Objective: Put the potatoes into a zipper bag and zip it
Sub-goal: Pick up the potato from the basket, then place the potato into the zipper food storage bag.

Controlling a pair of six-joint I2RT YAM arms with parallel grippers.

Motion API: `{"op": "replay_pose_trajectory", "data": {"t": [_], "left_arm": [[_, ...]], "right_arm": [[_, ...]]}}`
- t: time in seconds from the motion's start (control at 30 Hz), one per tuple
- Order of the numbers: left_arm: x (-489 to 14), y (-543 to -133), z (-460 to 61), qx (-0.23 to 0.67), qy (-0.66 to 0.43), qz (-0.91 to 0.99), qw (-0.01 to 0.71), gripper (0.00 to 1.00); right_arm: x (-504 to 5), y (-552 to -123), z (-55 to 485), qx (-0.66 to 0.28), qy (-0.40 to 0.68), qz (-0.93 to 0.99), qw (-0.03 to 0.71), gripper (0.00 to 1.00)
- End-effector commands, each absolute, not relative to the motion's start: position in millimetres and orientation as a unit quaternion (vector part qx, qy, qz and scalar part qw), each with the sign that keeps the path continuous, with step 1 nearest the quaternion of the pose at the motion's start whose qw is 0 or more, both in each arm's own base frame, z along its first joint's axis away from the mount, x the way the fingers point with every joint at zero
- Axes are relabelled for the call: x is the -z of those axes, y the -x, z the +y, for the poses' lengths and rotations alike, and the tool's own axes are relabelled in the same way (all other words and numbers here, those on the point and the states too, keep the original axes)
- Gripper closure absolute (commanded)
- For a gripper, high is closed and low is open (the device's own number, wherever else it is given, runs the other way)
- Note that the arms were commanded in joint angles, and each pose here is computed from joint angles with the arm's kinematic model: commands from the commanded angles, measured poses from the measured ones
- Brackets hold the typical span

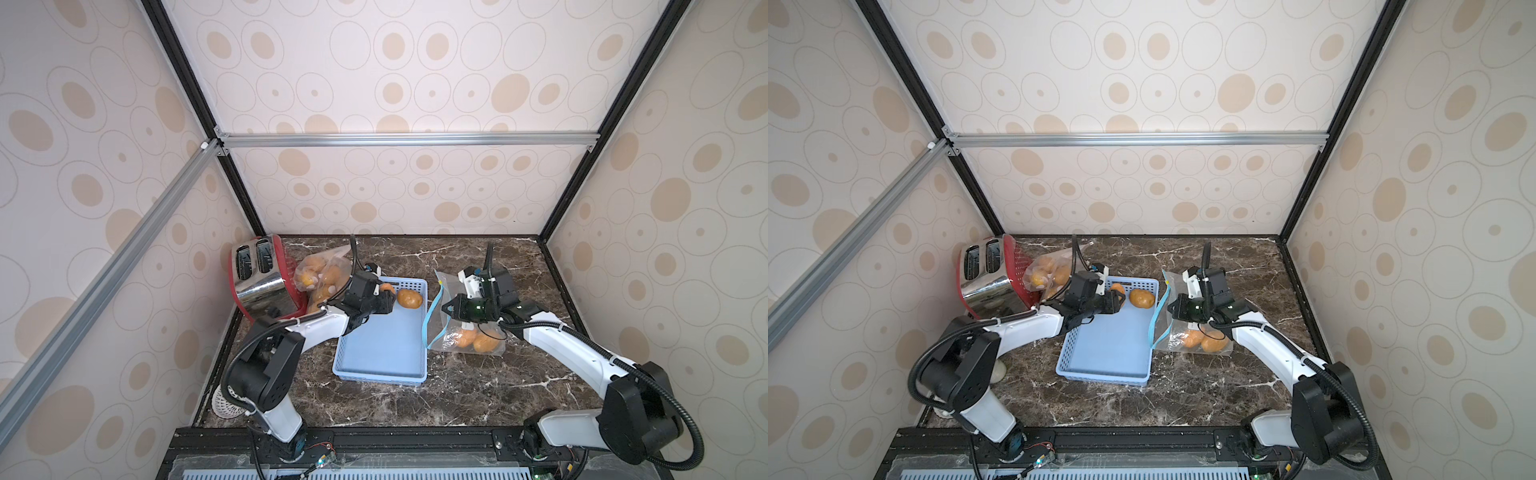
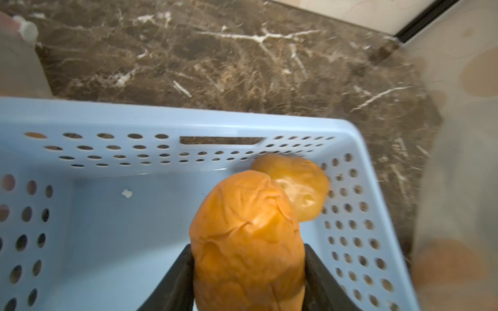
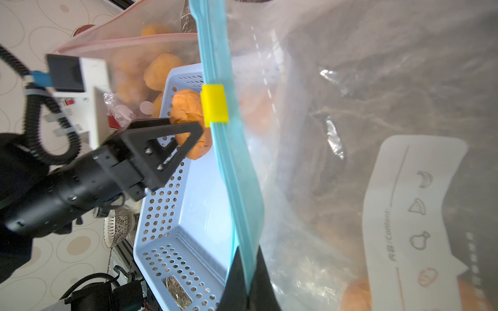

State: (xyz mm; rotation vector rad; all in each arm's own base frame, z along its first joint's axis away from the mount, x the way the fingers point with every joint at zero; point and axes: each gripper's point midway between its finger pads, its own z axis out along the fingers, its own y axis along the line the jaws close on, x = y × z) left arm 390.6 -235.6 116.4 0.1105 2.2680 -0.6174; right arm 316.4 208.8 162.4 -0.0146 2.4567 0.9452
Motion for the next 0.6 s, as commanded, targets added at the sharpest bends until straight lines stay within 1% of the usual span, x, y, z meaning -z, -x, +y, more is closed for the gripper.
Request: {"op": "replay_pose_trajectory", "data": {"t": [0.0,0.1,0.23,0.3,0.4,0.57], "left_arm": [[-171,-371,-259,0.337,-0.097,0.840,0.415,0.51],[-206,-342,-286,0.410,-0.159,0.797,0.415,0.51],[-232,-304,-317,0.453,-0.233,0.760,0.404,0.52],[-240,-291,-327,0.480,-0.251,0.742,0.396,0.53],[-246,-281,-335,0.498,-0.263,0.726,0.394,0.53],[-231,-278,-351,0.495,-0.273,0.736,0.373,0.53]], "right_arm": [[-160,-315,211,-0.351,0.011,0.902,0.252,1.00],[-160,-316,212,-0.353,0.010,0.901,0.251,1.00],[-161,-315,213,-0.357,0.011,0.900,0.251,1.00],[-161,-315,213,-0.357,0.011,0.900,0.251,1.00],[-162,-314,213,-0.357,0.012,0.900,0.251,1.00],[-164,-313,213,-0.361,0.013,0.898,0.252,1.00]]}}
